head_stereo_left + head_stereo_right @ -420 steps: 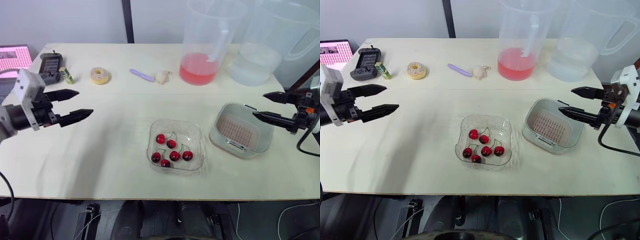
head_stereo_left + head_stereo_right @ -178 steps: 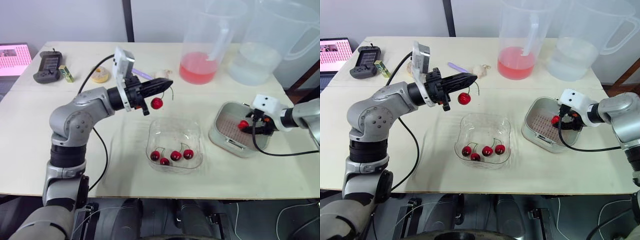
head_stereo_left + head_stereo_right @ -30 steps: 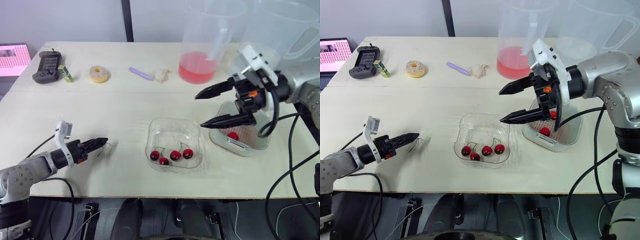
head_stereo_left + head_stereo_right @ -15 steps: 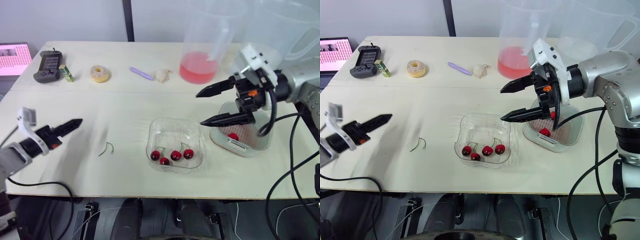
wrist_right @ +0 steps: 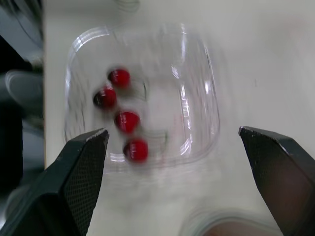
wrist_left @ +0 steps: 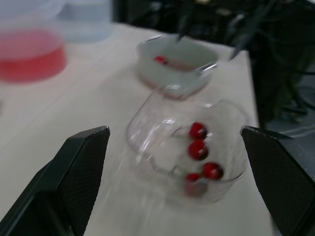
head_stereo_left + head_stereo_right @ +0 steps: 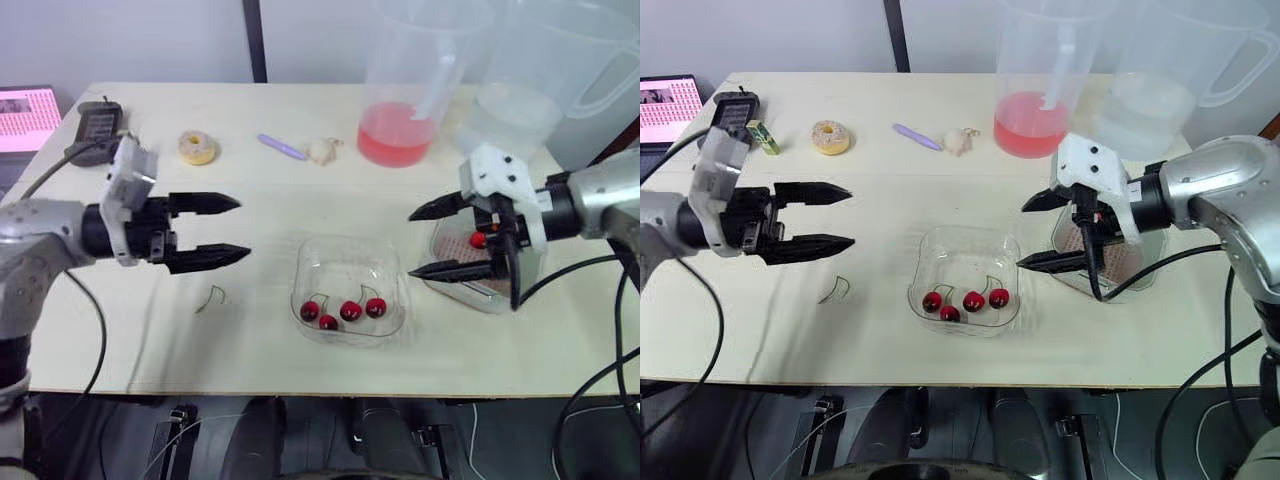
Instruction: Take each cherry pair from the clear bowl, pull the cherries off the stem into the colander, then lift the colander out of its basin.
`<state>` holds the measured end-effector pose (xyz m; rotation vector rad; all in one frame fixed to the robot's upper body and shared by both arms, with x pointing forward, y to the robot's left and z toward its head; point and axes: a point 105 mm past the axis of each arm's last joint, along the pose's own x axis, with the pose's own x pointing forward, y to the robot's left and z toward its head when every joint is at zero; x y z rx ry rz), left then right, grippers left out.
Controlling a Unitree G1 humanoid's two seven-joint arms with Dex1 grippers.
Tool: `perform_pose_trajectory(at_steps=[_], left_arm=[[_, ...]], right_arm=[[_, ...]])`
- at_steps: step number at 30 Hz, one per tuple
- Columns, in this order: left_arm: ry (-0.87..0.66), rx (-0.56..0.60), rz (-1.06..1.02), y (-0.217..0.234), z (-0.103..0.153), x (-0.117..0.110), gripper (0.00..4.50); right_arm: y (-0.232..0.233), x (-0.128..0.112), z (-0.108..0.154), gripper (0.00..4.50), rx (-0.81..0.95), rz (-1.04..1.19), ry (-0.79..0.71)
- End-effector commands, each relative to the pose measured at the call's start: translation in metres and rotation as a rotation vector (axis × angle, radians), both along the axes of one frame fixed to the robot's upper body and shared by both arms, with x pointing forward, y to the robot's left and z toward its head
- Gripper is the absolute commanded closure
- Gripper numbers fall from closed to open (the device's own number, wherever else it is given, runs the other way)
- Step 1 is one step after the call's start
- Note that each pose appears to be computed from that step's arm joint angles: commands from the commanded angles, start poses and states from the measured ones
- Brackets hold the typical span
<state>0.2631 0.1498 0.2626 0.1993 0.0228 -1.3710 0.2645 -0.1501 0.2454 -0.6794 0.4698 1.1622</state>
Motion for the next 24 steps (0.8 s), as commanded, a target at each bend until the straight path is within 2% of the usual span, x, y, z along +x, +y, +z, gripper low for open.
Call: perform_pose_trajectory(at_steps=[1, 4, 7, 10, 14, 19, 24], left_arm=[[-0.070, 0.019, -0.070, -0.012, 0.014, -0.003, 0.04], [-0.047, 0.025, -0.019, -0.005, 0.007, 0.008, 0.04], [-0.029, 0.083, 0.057, 0.013, -0.016, 0.016, 0.04], [-0.014, 0.061, 0.066, 0.015, -0.019, 0.013, 0.04], [0.005, 0.084, 0.115, 0.021, -0.031, 0.009, 0.04], [0.014, 0.107, 0.174, 0.029, -0.039, 0.008, 0.04], [0.018, 0.063, 0.133, 0.024, -0.033, -0.004, 0.04]], right_arm=[[0.018, -0.005, 0.007, 0.00, -0.011, 0.051, 0.020], [0.034, -0.008, 0.008, 0.00, -0.017, 0.120, 0.060], [0.055, -0.006, -0.004, 0.00, -0.053, 0.170, 0.095], [0.067, 0.001, -0.012, 0.00, -0.087, 0.184, 0.071], [0.085, 0.007, -0.038, 0.00, -0.165, 0.197, 0.066], [0.099, 0.014, -0.073, 0.00, -0.166, 0.113, 0.172], [0.106, 0.010, -0.095, 0.00, -0.156, 0.117, 0.237]])
